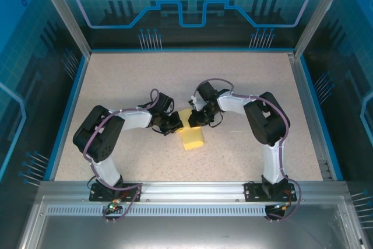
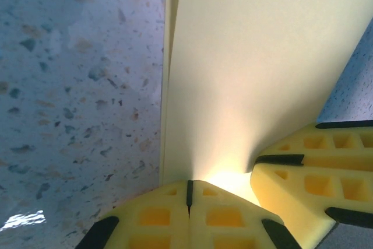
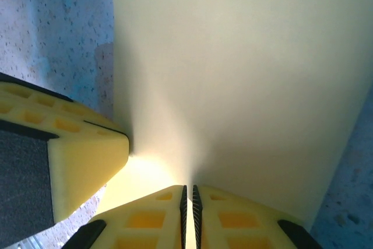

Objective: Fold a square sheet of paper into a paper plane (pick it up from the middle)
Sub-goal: Fold the square sheet of paper in half at the center of the table.

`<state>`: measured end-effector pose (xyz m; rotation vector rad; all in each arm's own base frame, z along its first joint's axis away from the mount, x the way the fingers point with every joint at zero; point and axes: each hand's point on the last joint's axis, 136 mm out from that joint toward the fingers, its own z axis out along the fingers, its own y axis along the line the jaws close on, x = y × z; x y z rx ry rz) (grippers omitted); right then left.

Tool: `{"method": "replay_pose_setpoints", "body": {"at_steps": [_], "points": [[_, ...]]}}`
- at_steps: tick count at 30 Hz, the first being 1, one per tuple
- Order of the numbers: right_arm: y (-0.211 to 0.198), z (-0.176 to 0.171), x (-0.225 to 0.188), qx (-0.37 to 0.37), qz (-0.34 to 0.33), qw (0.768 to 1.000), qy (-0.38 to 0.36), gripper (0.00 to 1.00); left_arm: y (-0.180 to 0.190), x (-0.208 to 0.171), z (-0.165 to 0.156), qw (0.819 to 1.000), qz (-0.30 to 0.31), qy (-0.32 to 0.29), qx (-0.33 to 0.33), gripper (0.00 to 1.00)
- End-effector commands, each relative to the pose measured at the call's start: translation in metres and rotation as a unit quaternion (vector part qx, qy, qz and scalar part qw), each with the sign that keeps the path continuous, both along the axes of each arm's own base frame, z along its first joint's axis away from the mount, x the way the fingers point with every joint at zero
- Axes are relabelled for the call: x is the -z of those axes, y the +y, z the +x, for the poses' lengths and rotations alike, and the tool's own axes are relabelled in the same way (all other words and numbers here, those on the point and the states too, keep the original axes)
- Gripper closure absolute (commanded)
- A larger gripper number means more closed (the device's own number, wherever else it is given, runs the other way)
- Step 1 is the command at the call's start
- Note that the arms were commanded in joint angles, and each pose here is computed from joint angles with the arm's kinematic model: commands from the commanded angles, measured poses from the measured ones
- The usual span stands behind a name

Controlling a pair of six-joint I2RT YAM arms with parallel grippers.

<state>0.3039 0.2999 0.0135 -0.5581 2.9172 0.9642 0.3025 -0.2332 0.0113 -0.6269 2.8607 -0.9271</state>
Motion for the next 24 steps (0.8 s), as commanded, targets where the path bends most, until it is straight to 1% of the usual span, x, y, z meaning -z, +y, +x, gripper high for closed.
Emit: {"method": "replay_pose_setpoints", "body": {"at_steps": [1, 5, 11, 15, 18, 22, 24], "points": [[-0.011, -0.004, 0.001, -0.005, 0.005, 1.000, 0.002, 0.86, 0.028, 0.044, -0.040, 0.993, 0.076, 0.091, -0.009, 1.00], [-0.021, -0.002, 0.004, 0.008, 0.010, 1.000, -0.004, 0.86, 0.027, 0.044, -0.039, 0.993, 0.075, 0.089, -0.008, 1.00], [-0.017, -0.003, -0.020, 0.004, 0.040, 0.999, -0.026, 0.85, 0.026, 0.043, -0.038, 0.993, 0.075, 0.086, -0.005, 1.00], [-0.026, -0.009, 0.002, 0.014, 0.016, 1.000, -0.006, 0.86, 0.026, 0.042, -0.039, 0.994, 0.074, 0.085, -0.006, 1.00], [-0.034, -0.009, 0.012, 0.027, 0.012, 1.000, -0.001, 0.86, 0.026, 0.042, -0.039, 0.994, 0.075, 0.083, -0.005, 1.00], [-0.041, -0.004, 0.010, 0.038, 0.012, 0.999, -0.005, 0.86, 0.026, 0.043, -0.041, 0.994, 0.075, 0.084, -0.002, 1.00], [-0.037, -0.002, -0.002, 0.038, 0.022, 0.999, -0.012, 0.86, 0.025, 0.041, -0.040, 0.994, 0.075, 0.081, -0.001, 1.00]]}}
